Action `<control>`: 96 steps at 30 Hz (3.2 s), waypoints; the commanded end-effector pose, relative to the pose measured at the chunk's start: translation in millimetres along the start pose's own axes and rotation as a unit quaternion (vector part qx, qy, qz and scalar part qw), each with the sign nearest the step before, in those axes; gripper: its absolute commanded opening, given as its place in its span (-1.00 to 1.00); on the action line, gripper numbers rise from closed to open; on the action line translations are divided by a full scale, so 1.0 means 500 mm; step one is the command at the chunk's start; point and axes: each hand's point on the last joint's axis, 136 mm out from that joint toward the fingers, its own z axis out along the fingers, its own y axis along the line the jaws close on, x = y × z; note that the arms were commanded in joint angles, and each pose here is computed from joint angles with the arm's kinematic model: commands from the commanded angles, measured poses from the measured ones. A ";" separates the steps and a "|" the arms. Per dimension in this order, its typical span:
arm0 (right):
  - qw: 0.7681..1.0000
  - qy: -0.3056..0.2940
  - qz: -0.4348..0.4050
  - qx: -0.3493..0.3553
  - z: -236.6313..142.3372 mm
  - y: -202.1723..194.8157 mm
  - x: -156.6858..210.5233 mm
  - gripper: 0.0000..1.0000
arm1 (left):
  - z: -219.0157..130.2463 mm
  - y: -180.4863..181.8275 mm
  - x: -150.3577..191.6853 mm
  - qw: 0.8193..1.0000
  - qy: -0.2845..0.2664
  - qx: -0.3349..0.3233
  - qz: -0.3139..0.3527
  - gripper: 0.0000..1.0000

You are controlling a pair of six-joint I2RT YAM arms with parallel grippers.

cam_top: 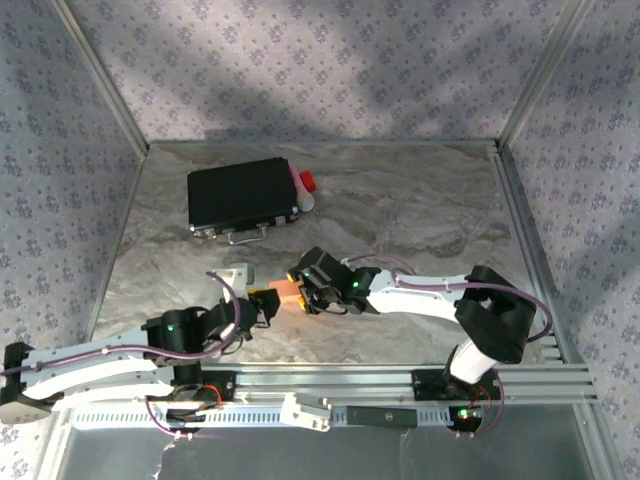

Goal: Fold the paper box

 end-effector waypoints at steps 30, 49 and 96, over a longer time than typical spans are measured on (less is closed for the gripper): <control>0.812 -0.393 -0.402 0.157 -0.446 -0.036 -0.411 0.98 | 0.013 0.215 -0.137 0.984 0.004 -0.048 -0.171 0.99; 0.660 -0.595 -0.429 0.163 -0.550 -0.143 -0.631 0.98 | -0.058 0.565 -0.255 0.886 -0.265 -0.379 -0.034 1.00; 0.691 -0.477 -0.520 0.158 -0.350 -0.074 -0.800 0.98 | 0.185 0.573 -0.298 0.940 -0.137 -0.294 0.108 1.00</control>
